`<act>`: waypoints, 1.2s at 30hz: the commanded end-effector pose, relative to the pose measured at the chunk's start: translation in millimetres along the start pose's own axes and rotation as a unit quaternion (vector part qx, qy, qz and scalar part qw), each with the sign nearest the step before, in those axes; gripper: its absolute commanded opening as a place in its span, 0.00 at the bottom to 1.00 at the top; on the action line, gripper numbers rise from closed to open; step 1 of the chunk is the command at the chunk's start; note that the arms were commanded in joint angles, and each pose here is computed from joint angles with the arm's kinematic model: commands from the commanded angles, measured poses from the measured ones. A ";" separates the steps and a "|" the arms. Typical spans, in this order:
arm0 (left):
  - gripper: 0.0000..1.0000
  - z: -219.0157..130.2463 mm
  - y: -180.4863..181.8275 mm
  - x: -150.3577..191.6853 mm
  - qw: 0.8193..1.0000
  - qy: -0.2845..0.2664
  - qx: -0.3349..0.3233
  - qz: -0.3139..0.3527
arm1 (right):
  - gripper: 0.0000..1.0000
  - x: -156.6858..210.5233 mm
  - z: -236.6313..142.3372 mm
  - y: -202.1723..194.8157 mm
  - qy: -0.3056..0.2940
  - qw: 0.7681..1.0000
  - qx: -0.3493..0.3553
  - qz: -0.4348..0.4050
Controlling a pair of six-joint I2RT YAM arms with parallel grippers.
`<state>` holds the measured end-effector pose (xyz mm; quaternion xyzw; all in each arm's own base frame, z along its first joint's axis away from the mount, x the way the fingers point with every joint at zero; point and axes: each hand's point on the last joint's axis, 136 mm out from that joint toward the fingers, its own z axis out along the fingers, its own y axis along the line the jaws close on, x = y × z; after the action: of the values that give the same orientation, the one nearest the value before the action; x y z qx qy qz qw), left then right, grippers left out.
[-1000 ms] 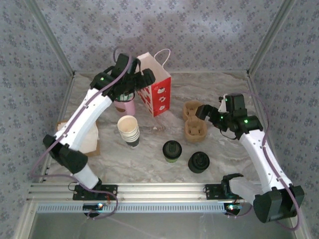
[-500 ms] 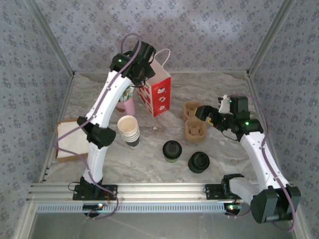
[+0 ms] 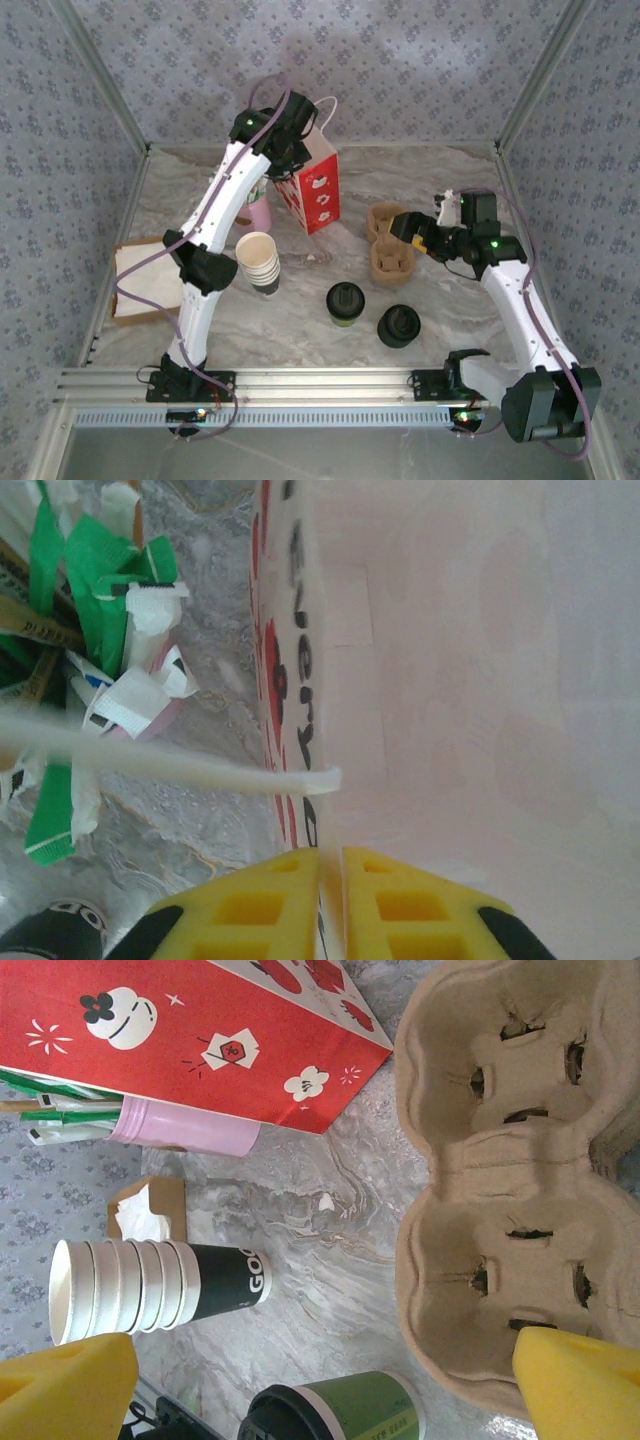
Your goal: Pack the takeout coffee
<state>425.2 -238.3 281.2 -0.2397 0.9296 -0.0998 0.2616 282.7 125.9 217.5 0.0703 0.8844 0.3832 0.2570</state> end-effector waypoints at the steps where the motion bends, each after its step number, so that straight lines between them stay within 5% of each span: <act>1: 0.05 -6.8 1.2 7.2 1.000 0.009 -0.003 0.014 | 0.98 -7.1 -3.6 11.4 -0.001 1.000 -0.020 -0.013; 18: 0.00 -55.1 14.1 44.1 0.995 0.012 -0.022 0.094 | 1.00 -10.9 -13.2 14.9 -0.012 1.000 -0.006 -0.011; 36: 0.00 -78.3 22.7 79.3 0.985 0.019 0.045 0.166 | 1.00 0.2 -10.3 8.5 0.012 0.999 0.037 -0.034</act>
<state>316.9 -250.9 283.7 -0.0853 0.9664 -0.0617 0.2346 277.9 124.9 221.3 0.0650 0.8964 0.3618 0.2477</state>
